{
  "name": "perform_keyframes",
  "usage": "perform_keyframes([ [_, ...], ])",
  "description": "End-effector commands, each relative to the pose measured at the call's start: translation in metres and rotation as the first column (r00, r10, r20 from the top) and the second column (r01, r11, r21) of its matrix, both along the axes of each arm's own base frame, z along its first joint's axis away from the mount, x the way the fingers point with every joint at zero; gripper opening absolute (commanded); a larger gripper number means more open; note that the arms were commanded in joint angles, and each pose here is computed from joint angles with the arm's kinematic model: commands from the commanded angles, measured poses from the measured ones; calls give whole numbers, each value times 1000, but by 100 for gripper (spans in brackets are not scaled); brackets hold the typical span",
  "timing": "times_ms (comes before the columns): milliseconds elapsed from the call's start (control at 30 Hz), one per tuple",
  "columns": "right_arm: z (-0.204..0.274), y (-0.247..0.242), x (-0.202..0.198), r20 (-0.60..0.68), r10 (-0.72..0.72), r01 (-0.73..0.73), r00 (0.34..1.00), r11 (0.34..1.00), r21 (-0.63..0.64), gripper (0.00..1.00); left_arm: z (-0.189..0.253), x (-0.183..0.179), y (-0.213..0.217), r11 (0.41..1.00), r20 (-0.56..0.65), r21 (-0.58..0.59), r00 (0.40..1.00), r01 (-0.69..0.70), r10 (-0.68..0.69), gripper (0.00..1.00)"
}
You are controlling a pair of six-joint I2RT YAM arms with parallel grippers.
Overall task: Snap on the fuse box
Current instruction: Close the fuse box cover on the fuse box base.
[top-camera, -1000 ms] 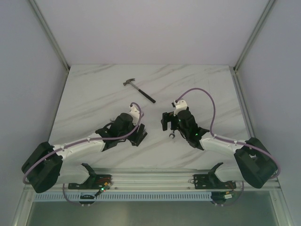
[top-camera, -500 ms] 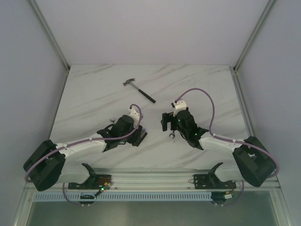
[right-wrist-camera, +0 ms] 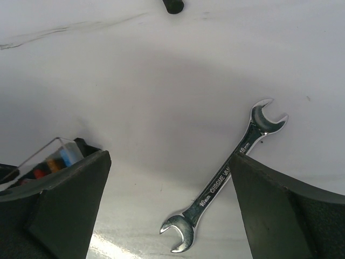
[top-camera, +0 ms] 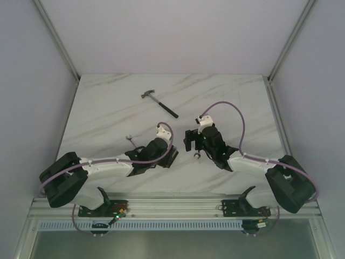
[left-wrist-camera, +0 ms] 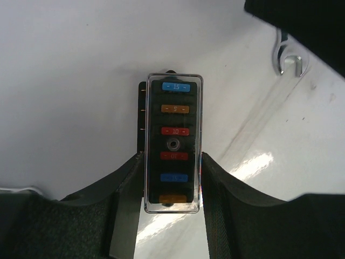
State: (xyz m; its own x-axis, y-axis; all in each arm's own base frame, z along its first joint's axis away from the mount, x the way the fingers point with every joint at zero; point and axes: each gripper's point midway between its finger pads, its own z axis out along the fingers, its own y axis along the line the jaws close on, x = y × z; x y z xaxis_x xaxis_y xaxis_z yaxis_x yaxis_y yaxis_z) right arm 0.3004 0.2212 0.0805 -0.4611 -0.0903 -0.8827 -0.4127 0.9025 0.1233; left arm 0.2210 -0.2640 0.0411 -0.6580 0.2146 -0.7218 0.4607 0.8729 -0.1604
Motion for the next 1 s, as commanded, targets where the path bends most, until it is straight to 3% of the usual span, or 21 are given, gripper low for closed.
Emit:
perform_keyframes([
  [0, 8, 8, 5, 24, 22, -23, 999, 999, 25, 100, -60, -42, 28, 982, -185, 182, 980, -39, 73, 34],
  [233, 14, 23, -7, -35, 91, -88, 995, 992, 89, 98, -66, -49, 3, 983, -216, 160, 968, -93, 127, 35],
  [467, 8, 31, -28, -180, 88, -50, 980, 978, 205, 96, -4, -27, -38, 993, -130, -25, 986, -111, 107, 63],
  [633, 10, 41, -47, -285, 116, -16, 952, 943, 331, 91, 37, -18, -55, 987, -78, -143, 995, -70, 59, 69],
  [833, 7, 49, -63, -366, 143, 37, 919, 895, 444, 76, 40, -8, -55, 978, -109, -197, 993, -73, 53, 67],
  [967, -1, 48, -69, -391, 149, 47, 908, 892, 449, 59, 28, -8, -54, 983, -129, -171, 990, -73, 51, 63],
])
